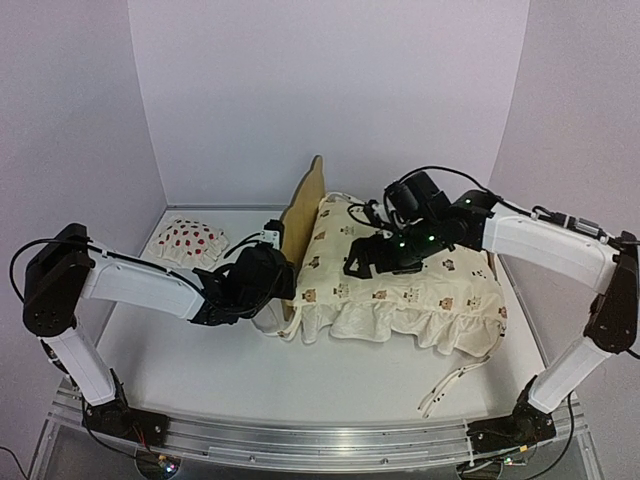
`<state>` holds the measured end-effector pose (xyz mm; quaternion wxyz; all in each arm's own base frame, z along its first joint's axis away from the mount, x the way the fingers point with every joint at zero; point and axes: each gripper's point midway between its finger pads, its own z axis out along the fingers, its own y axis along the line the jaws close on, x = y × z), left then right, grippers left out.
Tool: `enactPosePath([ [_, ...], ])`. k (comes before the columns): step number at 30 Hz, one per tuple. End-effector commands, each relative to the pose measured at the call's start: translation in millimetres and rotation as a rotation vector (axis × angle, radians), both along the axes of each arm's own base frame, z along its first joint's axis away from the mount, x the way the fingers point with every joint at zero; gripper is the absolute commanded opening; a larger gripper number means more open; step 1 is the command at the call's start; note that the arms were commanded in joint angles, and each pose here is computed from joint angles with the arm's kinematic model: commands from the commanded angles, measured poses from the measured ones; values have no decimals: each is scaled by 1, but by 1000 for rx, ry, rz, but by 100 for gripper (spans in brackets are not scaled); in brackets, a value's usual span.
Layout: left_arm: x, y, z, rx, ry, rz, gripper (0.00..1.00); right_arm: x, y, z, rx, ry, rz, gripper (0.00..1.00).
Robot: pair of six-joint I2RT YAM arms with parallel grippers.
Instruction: Set up the pet bed
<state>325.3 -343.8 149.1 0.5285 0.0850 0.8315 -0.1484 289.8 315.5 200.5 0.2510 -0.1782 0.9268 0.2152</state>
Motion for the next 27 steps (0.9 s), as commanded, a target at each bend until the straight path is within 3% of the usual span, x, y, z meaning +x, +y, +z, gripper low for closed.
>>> enactPosePath([
  [1,-16,-19,-6,-128,92,-98,9,-5,42,1,-15,-65,38,95],
  [6,-26,-11,-14,-133,120,-111,20,-18,79,-11,-51,-111,86,94],
  [14,-46,9,2,-178,131,-143,51,-17,111,-22,-80,-153,124,93],
  [18,-57,24,14,-195,124,-153,56,-10,124,-28,-87,-158,123,91],
  [27,-79,74,30,-200,126,-94,56,-3,130,-53,-138,-145,72,82],
])
